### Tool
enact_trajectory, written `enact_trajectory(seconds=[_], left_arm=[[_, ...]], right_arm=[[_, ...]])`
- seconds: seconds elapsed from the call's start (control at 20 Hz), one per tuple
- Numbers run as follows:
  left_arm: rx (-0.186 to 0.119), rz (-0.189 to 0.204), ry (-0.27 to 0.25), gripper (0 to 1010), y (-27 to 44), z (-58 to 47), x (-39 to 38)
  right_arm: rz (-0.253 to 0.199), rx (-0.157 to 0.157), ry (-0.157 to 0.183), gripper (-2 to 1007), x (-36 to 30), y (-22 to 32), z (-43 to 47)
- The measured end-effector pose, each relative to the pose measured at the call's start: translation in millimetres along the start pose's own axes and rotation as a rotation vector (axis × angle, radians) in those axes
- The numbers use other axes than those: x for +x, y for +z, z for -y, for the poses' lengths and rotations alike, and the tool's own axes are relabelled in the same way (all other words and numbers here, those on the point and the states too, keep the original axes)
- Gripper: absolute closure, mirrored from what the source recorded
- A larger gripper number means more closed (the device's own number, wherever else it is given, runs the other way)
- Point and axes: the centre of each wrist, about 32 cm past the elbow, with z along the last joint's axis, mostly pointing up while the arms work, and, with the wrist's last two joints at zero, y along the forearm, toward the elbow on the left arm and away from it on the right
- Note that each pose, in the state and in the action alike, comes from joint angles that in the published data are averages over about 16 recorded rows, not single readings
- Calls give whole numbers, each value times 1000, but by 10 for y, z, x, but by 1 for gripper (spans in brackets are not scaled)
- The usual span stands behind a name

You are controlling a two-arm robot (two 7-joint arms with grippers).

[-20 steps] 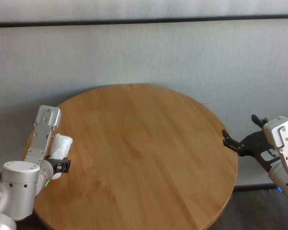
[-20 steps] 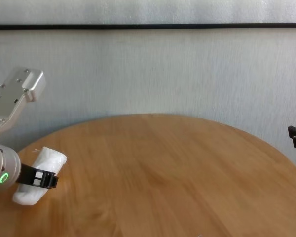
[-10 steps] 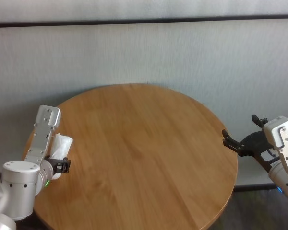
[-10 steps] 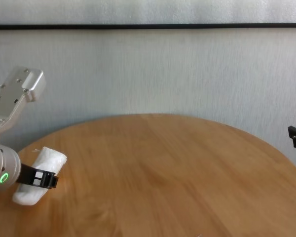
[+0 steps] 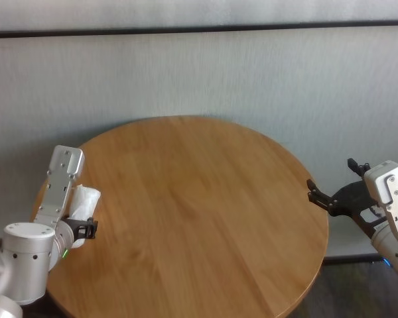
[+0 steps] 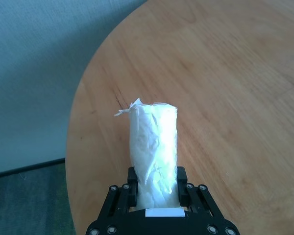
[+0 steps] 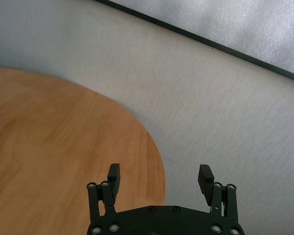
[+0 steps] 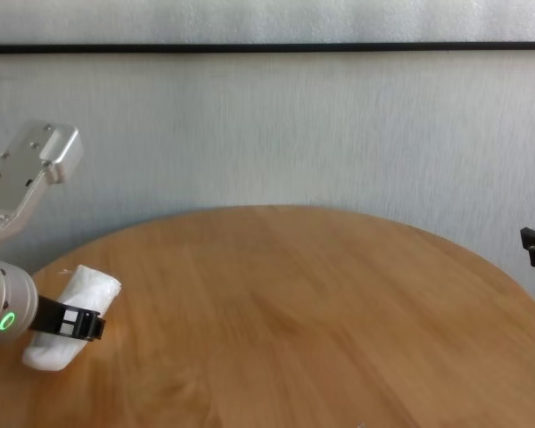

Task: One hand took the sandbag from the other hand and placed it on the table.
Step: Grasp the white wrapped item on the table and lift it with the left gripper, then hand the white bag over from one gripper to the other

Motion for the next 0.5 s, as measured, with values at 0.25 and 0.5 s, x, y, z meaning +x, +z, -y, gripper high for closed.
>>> enact_trajectory(seconds=[0.25, 0.5], left_arm=[[0, 0, 0, 526, 0, 0, 0], [-5, 0, 3, 525, -4, -5, 6]], right_arm=[[0, 0, 0, 0, 0, 0, 0], [0, 0, 0, 0, 0, 0, 0]])
